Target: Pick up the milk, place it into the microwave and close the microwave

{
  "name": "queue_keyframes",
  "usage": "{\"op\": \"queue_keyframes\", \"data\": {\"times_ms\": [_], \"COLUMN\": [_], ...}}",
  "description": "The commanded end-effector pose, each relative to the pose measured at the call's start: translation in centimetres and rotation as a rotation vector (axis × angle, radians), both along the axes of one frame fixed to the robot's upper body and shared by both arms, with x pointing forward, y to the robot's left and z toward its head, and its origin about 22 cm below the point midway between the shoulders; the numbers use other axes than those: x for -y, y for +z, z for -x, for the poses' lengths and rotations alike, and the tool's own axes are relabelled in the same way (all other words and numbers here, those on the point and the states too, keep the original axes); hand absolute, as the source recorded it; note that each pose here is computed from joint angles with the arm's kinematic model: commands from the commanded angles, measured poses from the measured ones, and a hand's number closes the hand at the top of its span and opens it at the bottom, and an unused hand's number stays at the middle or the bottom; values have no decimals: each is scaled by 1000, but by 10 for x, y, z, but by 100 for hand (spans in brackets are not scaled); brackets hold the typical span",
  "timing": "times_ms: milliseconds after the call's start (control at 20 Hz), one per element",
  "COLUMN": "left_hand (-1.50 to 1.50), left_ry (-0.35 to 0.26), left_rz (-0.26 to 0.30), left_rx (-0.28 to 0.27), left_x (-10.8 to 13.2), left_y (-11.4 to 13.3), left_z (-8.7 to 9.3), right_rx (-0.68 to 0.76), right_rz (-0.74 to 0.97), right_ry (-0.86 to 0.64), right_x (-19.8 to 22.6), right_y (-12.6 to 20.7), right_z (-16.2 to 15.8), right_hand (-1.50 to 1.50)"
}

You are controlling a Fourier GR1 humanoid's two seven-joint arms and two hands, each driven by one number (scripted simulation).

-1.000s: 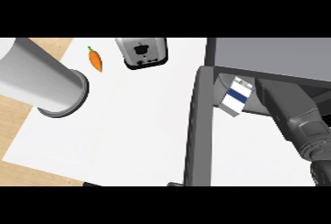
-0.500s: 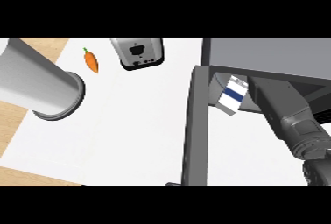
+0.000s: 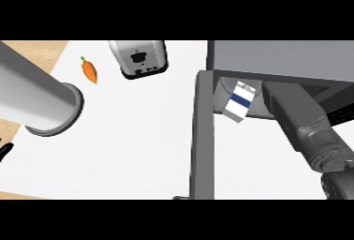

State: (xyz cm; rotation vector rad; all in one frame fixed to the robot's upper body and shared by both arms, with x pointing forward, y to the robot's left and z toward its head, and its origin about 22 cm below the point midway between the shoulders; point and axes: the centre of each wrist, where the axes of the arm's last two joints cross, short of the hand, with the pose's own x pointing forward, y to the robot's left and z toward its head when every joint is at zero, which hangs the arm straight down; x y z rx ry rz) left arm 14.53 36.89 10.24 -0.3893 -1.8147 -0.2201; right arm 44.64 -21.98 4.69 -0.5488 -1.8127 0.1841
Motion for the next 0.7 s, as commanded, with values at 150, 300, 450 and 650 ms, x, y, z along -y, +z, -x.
{"op": "queue_keyframes", "data": {"times_ms": [150,300,450,650], "left_hand": [-150,-150,-150,-150], "left_ry": [-139,-195,-282,-288], "left_rz": [19,18,-2,-60], "left_rx": [-18,-30,-91,-100], "left_x": [23,36,38,37], "left_y": [-16,-26,-43,-48], "left_z": [-2,2,-8,-13], "right_rx": [4,-36,-34,-45], "right_rz": [-126,-225,-319,-440], "right_ry": [161,257,315,389], "right_x": [15,11,24,8], "right_y": [9,-19,-37,-66], "right_z": [-2,10,21,37], "right_hand": [-150,-150,-150,-150]}}
